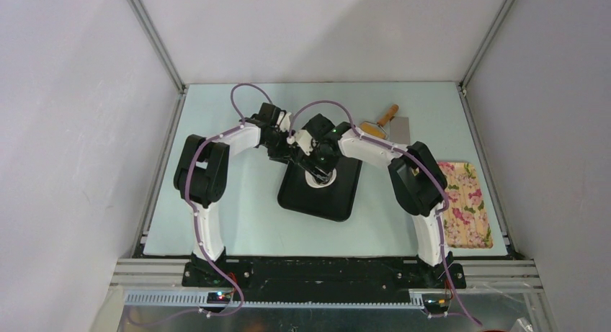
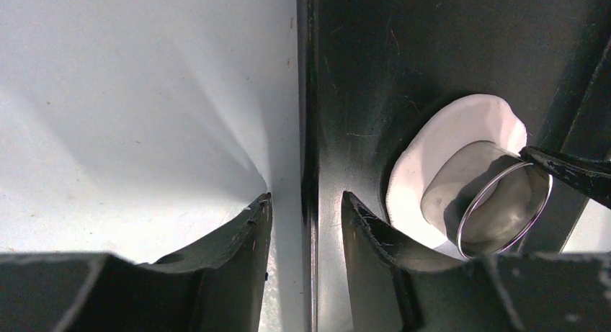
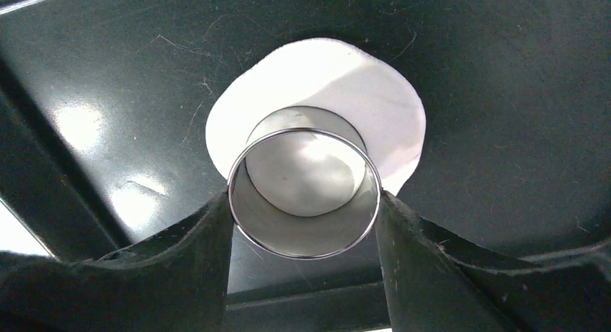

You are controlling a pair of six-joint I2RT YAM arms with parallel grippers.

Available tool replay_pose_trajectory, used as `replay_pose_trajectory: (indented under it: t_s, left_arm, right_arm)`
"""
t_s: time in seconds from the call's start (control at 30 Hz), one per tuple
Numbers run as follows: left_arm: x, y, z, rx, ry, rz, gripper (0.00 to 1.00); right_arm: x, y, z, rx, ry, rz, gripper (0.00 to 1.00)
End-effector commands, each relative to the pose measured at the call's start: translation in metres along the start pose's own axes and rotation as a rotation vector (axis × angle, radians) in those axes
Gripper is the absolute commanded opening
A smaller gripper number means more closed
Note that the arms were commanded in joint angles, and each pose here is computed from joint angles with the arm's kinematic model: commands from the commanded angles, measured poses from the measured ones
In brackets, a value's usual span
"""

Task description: Roll out the dumpling wrappers from the dough

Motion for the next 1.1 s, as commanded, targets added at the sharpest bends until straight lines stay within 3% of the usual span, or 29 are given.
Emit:
replay_pose_trajectory:
  t_s: [0.0, 0.2, 0.37, 0.4, 0.87, 1.07]
  left_arm:
    - [0.009, 0.012, 0.015, 0.058, -0.034, -0.062, 0.46]
    - [0.008, 0.011, 0.014, 0.054, -0.040, -0.070, 0.46]
    - [0.007, 0.009, 0.014, 0.047, -0.036, -0.076, 0.46]
    - [0.007, 0.008, 0.013, 0.045, -0.035, -0.078, 0.46]
    - [0.007, 0.005, 0.013, 0.037, -0.034, -0.095, 0.46]
    - [0.007, 0.005, 0.012, 0.035, -0.031, -0.098, 0.46]
  right_arm:
    - [0.005, 0.022, 0.019, 0.153, 0.051, 0.084, 0.19]
    - [0.006, 0.034, 0.017, 0.237, 0.190, 0.167, 0.11]
    - [0.017, 0.038, 0.017, 0.261, 0.116, 0.091, 0.07]
    - [0.021, 0.038, 0.021, 0.265, 0.106, 0.046, 0.01]
    - [0.018, 0.033, 0.041, 0.021, -0.046, 0.122, 0.00]
    - [0.015, 0.030, 0.042, -0.008, -0.058, 0.193, 0.00]
Point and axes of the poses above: each gripper's point midway between its finger pads, its own y axis out along the fingers, its own x axis along the line the jaws close on, z = x × y, the point moved 10 cm from there along -y, back along the fingers, and after that the axes turned 10 degrees about y, right-handed, at the moved point
